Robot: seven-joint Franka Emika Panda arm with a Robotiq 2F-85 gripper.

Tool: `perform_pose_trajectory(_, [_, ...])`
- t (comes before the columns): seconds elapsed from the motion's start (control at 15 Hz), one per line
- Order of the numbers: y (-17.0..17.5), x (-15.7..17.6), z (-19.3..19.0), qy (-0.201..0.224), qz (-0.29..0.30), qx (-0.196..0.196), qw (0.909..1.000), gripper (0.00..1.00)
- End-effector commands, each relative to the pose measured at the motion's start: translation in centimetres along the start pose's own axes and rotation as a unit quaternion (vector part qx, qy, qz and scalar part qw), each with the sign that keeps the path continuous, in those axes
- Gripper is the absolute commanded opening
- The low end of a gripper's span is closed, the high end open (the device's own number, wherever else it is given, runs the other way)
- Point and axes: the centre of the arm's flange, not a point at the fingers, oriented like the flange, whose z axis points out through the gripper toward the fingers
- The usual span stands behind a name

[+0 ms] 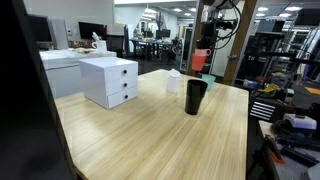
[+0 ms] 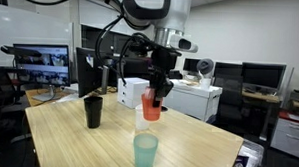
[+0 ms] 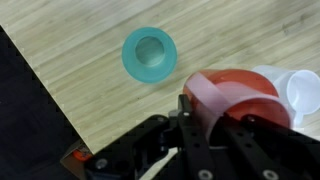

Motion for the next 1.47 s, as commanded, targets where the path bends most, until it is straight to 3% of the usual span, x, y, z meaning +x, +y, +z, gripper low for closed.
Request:
perform_pose_trajectory(0.0, [1.4,-3.7,0.1,0.002,0.033,0.01,0.9994,0.06])
perform_pose_trajectory(0.53, [3.8,-5.4,1.0,-0.012,0.069,0.013,0.9975,0.06])
perform_pose_trajectory(1.4, [7.1,-5.2,2.1,-0.024,0.116,0.004,0.993,0.06])
